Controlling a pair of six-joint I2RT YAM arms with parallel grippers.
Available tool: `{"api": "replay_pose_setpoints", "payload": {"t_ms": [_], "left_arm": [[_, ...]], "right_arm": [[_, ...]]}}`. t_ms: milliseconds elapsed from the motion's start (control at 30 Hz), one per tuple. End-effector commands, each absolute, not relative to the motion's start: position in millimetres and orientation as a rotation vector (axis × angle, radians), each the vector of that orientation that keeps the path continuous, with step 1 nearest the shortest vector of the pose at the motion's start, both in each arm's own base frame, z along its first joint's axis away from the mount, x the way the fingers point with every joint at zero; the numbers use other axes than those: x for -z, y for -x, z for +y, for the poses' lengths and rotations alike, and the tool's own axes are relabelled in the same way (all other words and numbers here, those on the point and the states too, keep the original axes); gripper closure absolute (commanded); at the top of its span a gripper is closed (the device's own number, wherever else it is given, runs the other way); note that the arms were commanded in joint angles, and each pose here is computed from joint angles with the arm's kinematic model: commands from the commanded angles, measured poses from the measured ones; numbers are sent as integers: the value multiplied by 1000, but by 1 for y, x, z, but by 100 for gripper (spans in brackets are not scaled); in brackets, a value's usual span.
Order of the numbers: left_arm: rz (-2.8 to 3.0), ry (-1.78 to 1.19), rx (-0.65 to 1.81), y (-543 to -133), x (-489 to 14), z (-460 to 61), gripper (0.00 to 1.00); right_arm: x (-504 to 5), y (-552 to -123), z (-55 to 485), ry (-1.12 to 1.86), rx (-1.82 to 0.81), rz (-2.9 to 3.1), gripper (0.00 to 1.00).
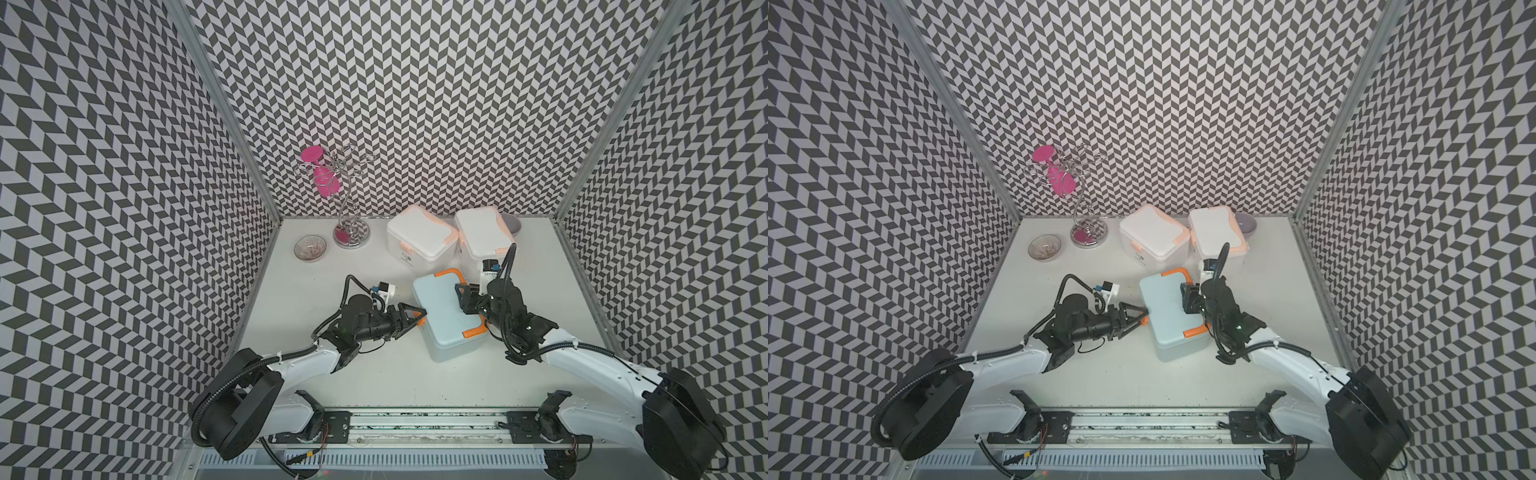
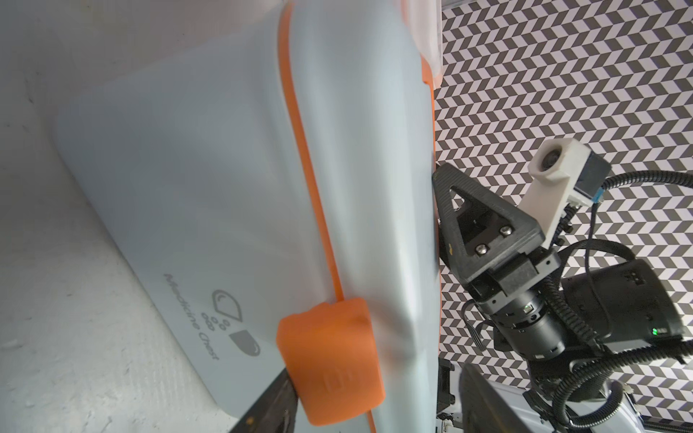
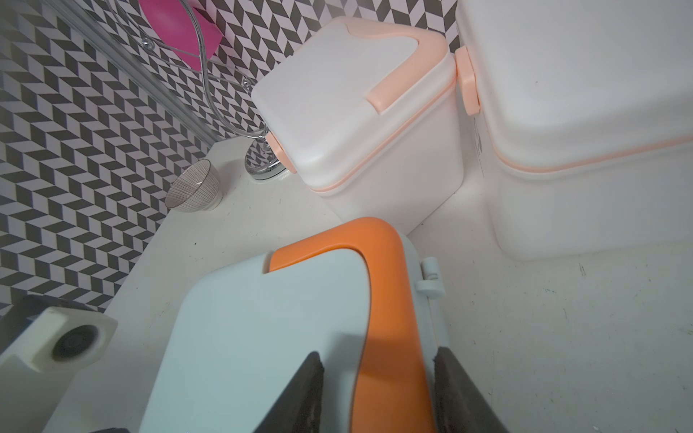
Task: Open first aid kits and take out gauze
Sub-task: Open the fastener of the first aid kit.
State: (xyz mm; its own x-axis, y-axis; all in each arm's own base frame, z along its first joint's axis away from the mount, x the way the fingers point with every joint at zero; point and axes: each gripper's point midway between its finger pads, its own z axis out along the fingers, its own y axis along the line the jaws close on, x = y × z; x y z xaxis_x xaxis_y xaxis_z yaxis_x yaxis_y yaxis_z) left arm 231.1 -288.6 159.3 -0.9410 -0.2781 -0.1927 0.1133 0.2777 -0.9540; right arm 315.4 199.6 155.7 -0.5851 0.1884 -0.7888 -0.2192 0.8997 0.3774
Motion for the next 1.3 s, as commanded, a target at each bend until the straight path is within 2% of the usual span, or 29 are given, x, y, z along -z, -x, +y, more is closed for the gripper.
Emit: {"api": "replay_pose_setpoints", "payload": {"t_ms": [0, 300, 600, 1033, 1267], "left_arm": [[2095, 38, 1739, -236, -203, -297, 30], [2120, 46, 1681, -241, -206, -295, 23], [2200, 75, 1560, -252, -200, -295, 20], [2358, 145, 1317, -262, -168, -279, 21], [2407, 137, 1299, -262, -157, -279, 28]], "right_arm": [[-60, -260, 186, 119, -429, 2502, 53], [-63, -260, 189, 134, -453, 2494, 53], [-63, -259, 192, 144, -477, 2492, 53], [-60, -258, 191, 145, -469, 2493, 53], [-58, -259, 189, 139, -457, 2496, 53]]}}
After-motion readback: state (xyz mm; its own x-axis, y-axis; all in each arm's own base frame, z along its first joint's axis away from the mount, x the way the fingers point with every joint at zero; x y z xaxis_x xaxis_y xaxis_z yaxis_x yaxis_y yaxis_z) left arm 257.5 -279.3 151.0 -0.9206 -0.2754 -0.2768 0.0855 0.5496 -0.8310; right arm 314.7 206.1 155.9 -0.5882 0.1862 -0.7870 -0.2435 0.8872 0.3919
